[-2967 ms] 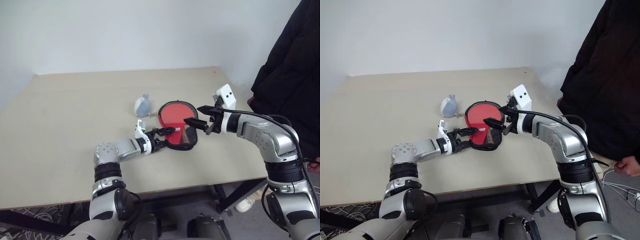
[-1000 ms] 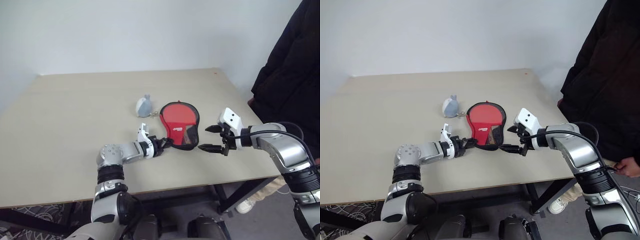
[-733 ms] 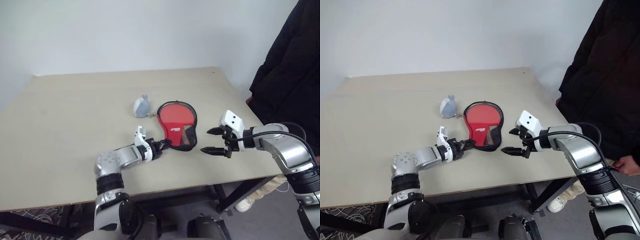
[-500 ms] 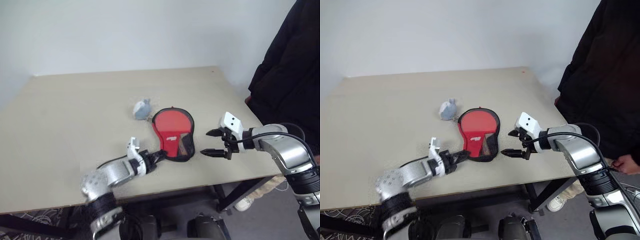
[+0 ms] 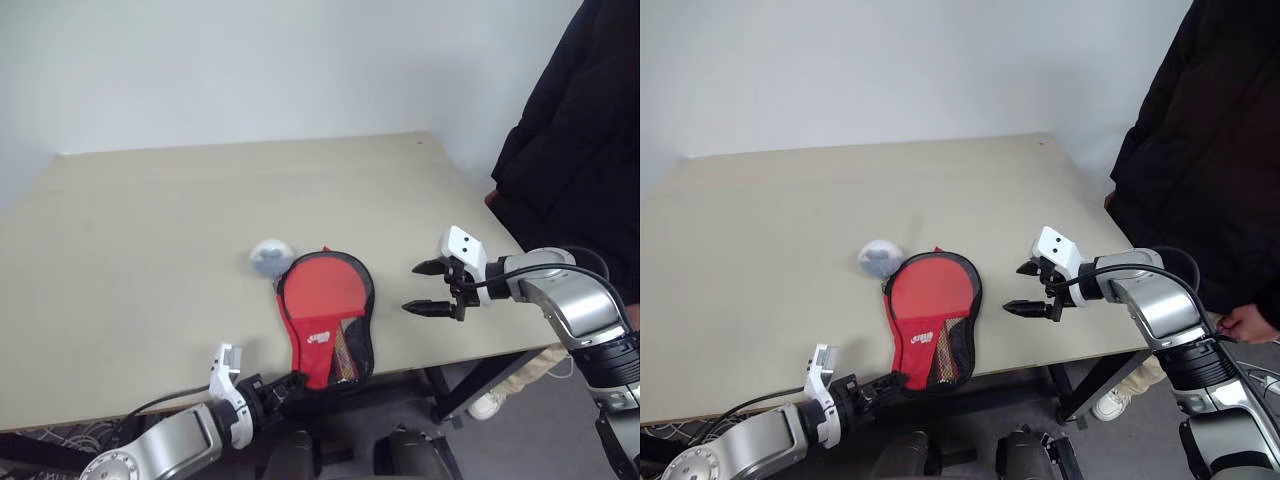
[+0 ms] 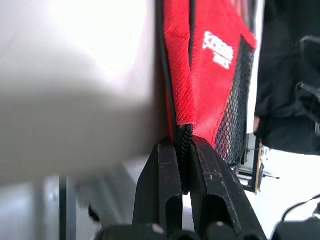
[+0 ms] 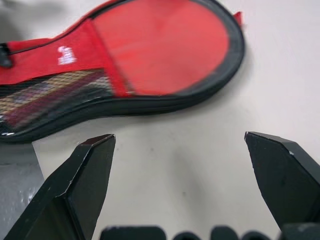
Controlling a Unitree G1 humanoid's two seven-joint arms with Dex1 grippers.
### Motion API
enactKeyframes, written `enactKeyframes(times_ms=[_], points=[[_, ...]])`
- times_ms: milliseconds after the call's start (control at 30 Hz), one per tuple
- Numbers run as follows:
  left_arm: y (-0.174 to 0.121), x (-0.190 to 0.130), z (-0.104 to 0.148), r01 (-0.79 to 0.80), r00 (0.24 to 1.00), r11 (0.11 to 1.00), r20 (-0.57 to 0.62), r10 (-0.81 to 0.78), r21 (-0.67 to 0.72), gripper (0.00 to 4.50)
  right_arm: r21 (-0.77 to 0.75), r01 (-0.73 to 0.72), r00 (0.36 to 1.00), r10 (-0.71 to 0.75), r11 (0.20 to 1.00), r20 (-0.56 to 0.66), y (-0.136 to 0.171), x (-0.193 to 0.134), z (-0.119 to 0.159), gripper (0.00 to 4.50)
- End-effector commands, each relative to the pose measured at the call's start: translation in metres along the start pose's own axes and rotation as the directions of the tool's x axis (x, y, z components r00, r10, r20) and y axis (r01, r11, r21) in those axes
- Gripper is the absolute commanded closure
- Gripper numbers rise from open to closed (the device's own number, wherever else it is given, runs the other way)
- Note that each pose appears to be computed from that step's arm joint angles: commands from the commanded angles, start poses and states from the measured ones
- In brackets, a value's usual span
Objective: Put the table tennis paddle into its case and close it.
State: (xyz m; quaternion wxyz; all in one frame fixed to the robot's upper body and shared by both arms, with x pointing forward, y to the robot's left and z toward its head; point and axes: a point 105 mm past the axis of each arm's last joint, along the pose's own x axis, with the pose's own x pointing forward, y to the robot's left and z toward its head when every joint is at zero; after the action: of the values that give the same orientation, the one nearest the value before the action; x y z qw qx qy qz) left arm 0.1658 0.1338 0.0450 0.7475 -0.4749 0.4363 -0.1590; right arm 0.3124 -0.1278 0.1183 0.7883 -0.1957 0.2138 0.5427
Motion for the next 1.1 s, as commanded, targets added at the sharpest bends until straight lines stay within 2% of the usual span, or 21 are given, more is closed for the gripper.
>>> enactKeyframes(times_ms=[33,667,733,967,1100], points=[[0.001,-0.012,-0.01,-0.01,0.999,1.0,-0.04,0.011,0.023,4.43,-0.034,0.0,1.0,0.001,0.999,0.019,-0.002,-0.003,0.008,0.0],[0.006,-0.023,-0.02,0.001,0.99,0.998,-0.144,0.008,0.062,4.43,-0.035,-0.011,1.0,0.012,0.999,0.027,0.001,0.0,0.011,0.0],[0.006,-0.025,-0.017,0.008,0.989,0.997,-0.148,0.003,0.077,3.9,-0.035,-0.011,0.999,0.012,0.999,0.029,0.001,0.001,0.011,0.0],[0.007,-0.034,0.021,0.03,0.997,0.992,-0.08,-0.021,0.123,2.07,-0.037,-0.013,0.999,0.014,0.999,0.039,0.001,0.004,0.014,0.0],[-0.002,-0.051,0.042,0.091,0.992,0.971,-0.11,-0.067,0.223,1.03,-0.038,-0.015,0.999,0.017,0.999,0.048,0.001,0.006,0.017,0.0]])
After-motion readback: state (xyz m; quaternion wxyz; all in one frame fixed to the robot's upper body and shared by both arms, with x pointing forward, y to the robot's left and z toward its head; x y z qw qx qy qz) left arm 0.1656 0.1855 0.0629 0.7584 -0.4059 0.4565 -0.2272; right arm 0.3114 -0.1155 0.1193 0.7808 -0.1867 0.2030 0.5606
